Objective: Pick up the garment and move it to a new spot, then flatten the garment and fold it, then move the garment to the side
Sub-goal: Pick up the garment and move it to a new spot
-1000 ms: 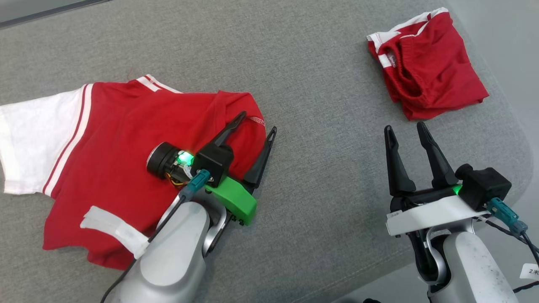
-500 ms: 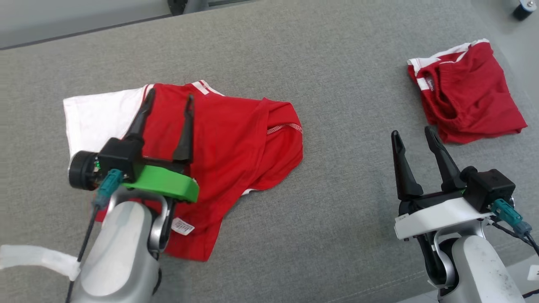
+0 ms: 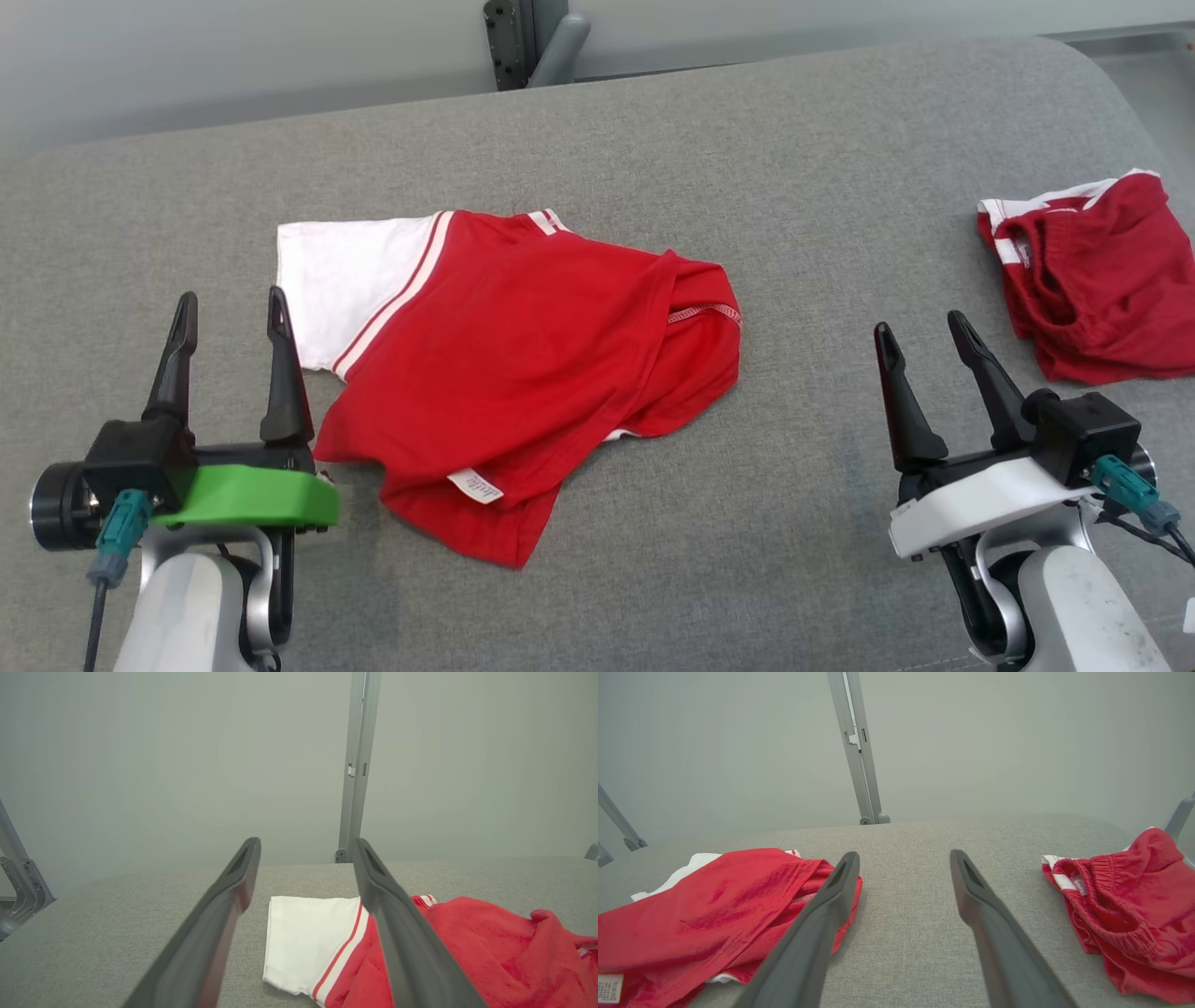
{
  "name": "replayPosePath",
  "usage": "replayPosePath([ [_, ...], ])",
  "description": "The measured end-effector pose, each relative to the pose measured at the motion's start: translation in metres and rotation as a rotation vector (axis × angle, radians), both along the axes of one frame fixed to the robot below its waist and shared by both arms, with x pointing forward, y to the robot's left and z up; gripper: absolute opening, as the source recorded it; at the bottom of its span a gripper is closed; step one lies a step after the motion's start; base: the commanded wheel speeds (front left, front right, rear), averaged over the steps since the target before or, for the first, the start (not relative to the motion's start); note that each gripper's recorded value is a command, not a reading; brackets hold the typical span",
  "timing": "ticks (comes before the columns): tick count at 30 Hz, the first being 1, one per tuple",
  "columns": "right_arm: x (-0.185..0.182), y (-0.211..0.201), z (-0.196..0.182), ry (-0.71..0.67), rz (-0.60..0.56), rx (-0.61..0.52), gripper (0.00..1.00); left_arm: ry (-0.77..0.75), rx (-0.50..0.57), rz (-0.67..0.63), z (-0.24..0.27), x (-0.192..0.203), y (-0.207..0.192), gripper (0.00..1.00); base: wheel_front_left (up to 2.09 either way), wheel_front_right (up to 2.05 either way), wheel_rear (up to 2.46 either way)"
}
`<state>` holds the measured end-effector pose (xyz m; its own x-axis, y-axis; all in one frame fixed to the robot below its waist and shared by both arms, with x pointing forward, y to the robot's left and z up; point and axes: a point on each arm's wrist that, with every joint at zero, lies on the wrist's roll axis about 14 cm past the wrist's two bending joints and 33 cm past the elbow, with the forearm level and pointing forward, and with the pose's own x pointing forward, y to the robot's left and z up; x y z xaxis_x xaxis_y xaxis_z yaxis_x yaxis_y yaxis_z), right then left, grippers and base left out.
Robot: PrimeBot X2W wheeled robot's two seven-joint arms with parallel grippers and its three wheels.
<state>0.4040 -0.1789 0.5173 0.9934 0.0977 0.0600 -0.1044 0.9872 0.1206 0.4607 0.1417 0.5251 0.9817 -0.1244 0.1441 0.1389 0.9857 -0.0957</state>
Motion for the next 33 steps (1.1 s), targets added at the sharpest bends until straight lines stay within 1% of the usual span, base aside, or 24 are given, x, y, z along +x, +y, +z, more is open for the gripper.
replayPosePath([
  [8, -0.011, 0.01, 0.008, -0.006, 0.035, -0.006, 1.0, 0.007, 0.016, 0.024, 0.0, -0.039, 0.011, 1.0, 0.0, 0.0, 0.0],
  [18, -0.034, 0.009, 0.012, -0.003, 0.033, -0.013, 1.0, 0.022, 0.021, 0.027, 0.003, -0.07, 0.011, 1.0, 0.0, 0.0, 0.0],
  [25, -0.046, 0.009, 0.018, -0.009, 0.032, -0.02, 1.0, 0.027, 0.01, 0.035, 0.005, -0.084, 0.012, 1.0, 0.0, 0.0, 0.0],
  [33, -0.05, 0.007, 0.022, -0.01, 0.026, -0.026, 1.0, 0.032, 0.007, 0.029, 0.006, -0.087, 0.011, 1.0, 0.0, 0.0, 0.0],
])
